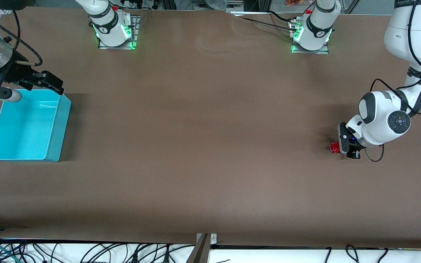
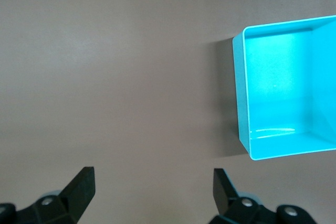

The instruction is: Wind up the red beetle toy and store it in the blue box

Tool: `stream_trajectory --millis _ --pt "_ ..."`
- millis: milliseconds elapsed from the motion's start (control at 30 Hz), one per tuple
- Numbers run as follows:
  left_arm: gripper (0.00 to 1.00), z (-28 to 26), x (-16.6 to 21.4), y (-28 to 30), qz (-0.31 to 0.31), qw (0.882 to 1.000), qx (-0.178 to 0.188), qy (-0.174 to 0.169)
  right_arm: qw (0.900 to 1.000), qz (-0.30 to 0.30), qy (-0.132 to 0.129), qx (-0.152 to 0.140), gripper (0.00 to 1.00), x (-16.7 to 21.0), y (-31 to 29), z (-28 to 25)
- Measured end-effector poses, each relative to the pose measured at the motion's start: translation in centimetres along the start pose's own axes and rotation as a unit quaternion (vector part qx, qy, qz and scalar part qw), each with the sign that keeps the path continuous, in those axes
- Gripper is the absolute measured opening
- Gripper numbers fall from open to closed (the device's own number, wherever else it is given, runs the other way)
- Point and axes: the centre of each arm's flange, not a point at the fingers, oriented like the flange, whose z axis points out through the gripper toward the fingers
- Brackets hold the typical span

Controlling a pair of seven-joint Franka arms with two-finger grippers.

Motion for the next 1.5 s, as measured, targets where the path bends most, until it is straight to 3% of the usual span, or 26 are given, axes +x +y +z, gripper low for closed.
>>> stream_trajectory --millis 133,233,1067,1367,1500 --pt "0.90 0.3 -0.2 -0.1 0.000 1.000 0.001 0.000 1.000 0.000 0.000 0.000 1.00 0.0 0.0 0.0" --pt "1.00 0.2 -0.2 -0.1 0.000 1.000 0.002 0.000 1.000 0.000 0.000 0.000 1.00 0.0 0.0 0.0" --pt "1.00 -0.9 -0.5 -1.2 0.002 1.000 0.017 -0.003 1.000 -0.002 0.000 0.000 1.00 0.0 0.0 0.0" --pt "1.00 -4.8 -0.4 -3.8 0.004 0.998 0.062 -0.006 1.000 -0.002 0.000 0.000 1.00 0.0 -0.1 0.0" --pt "1.00 -8.1 0.6 -5.0 -0.002 0.996 0.093 0.009 1.000 -0.002 0.000 0.000 1.00 0.0 -0.1 0.0"
